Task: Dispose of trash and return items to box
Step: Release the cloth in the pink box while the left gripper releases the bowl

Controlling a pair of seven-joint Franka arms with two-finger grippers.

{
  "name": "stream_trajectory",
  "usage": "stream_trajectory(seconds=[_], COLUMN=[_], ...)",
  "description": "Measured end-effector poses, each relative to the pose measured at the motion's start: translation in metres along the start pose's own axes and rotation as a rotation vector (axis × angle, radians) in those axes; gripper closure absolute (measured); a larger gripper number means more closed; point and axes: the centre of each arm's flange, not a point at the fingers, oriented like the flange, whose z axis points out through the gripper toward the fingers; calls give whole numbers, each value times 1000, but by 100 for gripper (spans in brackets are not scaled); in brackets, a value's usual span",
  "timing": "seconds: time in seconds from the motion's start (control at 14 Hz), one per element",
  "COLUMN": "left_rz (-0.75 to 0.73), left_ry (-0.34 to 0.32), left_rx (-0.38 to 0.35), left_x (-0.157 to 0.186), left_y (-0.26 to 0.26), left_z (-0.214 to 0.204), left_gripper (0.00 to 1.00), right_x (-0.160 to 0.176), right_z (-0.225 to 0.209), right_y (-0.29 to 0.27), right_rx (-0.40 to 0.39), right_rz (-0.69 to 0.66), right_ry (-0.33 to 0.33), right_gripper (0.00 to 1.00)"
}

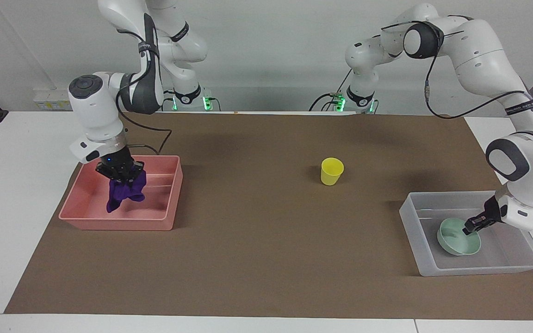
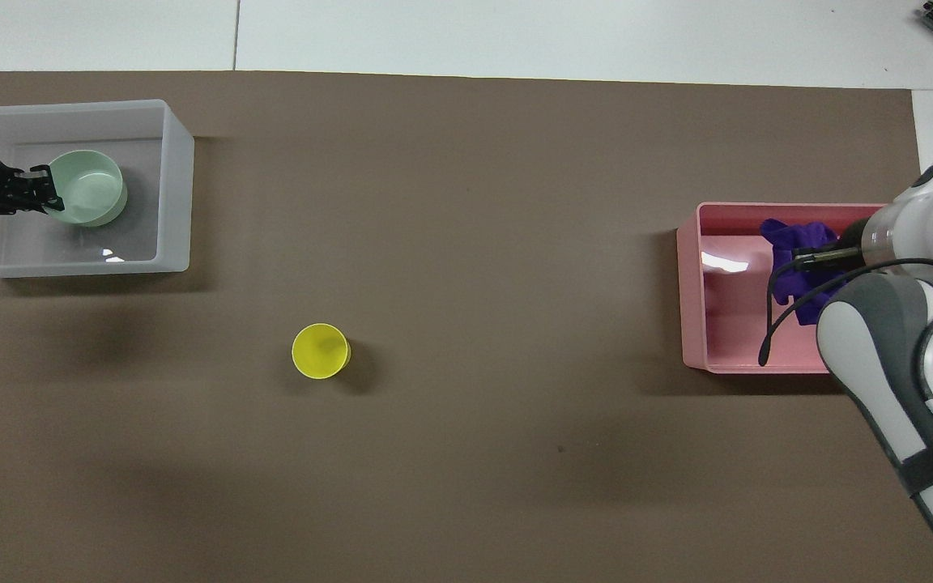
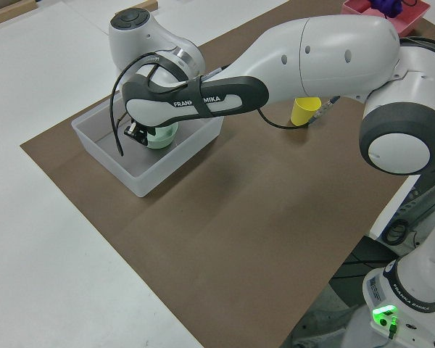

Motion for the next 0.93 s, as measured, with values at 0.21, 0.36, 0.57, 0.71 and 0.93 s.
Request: stream_trajectory(seconds=[0.21, 0.36, 0.57, 0.71, 0.93], left_rz=[11, 27, 85, 127, 196], left_ry=[23, 9, -91, -208, -267], left_rx=[-1, -2, -3, 7, -20], left_x=[3, -5, -40, -76, -130], left_y=[7, 18, 60, 102, 170], left_z=[-27, -66, -132, -161, -169], left_gripper=[19, 0, 0, 0, 0], right_x=[-9, -14, -19, -14, -1], right_z=[29, 44, 52, 45, 19], right_y=[-5, -1, 9, 3, -28], right_rx=[4, 5, 2, 3, 10], right_rz=[-3, 6, 26, 52, 131], right_ry=[-1, 3, 10, 25, 8], right_gripper=[90, 81, 48, 26, 0])
